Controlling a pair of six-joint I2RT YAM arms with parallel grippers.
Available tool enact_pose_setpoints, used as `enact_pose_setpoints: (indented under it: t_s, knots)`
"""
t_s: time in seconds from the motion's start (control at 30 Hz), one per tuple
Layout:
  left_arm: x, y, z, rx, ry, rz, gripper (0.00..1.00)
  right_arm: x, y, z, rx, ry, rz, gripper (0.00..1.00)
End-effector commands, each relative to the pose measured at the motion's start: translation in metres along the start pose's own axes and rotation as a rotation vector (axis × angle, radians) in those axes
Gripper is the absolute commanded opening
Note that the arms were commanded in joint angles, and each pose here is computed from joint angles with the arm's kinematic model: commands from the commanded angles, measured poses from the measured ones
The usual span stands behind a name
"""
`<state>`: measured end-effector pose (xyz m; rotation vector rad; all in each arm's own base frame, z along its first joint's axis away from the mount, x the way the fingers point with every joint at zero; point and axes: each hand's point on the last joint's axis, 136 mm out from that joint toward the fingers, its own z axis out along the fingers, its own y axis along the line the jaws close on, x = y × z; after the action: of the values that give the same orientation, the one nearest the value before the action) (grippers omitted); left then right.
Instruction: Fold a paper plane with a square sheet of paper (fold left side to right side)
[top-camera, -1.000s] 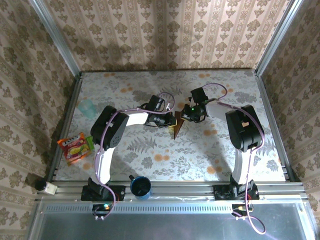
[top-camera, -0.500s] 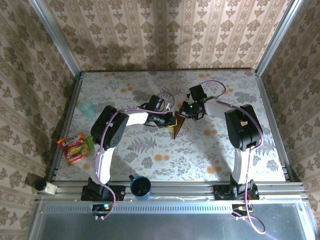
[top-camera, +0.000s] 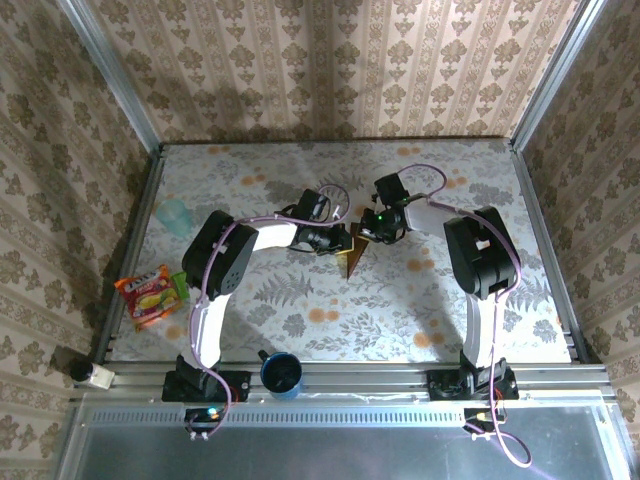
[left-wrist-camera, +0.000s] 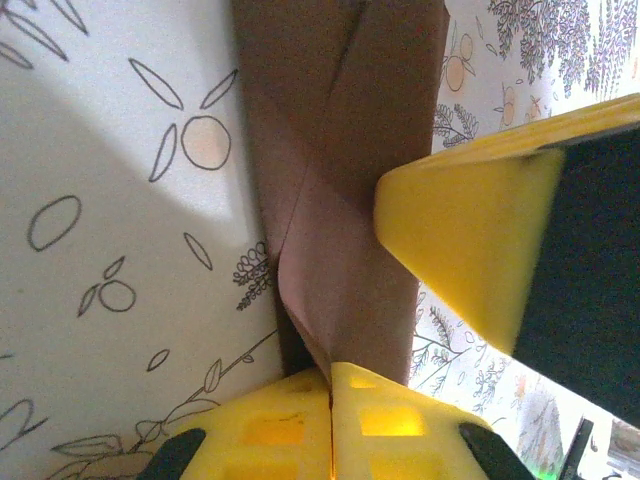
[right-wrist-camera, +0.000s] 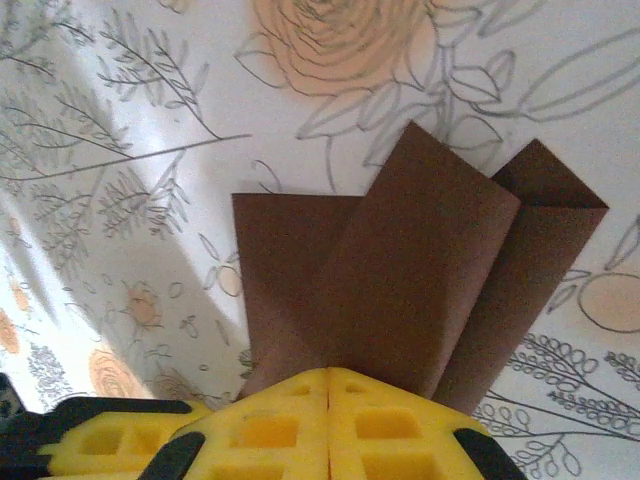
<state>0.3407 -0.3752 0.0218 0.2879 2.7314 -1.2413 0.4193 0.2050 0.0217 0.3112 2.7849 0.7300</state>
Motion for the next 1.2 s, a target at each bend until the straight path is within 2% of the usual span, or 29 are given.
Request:
enact_pose_setpoints:
  t_s: [0.0,0.37,0.57,0.8,0.93,1.03,1.17]
  knots:
    - [0.023,0.085,0.026,-0.233,0.031,-0.055,0.09,0.011,-0.014,-0.003,0.053,0.015,0.006,0.09]
    - [0.023,0.086,0.028,-0.234,0.028,-0.060,0.09,0.015,-0.022,-0.004,0.047,0.001,0.025,0.08]
    - [0.014,0.070,0.019,-0.203,0.002,-0.038,0.11,0.030,-0.037,0.006,0.060,0.026,0.025,0.02]
    - [-0.013,0.026,-0.018,-0.150,-0.077,0.032,0.23,0.047,-0.058,0.014,0.103,0.056,0.005,0.00]
    - [-0.024,0.011,-0.046,-0.169,-0.114,0.072,0.26,0.049,-0.060,0.013,0.091,0.035,0.002,0.00]
    - [-0.026,0.002,-0.064,-0.174,-0.129,0.091,0.25,0.050,-0.060,0.013,0.088,0.039,0.002,0.00]
    - [-0.021,-0.026,-0.076,-0.100,-0.121,0.135,0.15,0.051,-0.058,0.014,0.072,0.042,0.007,0.00]
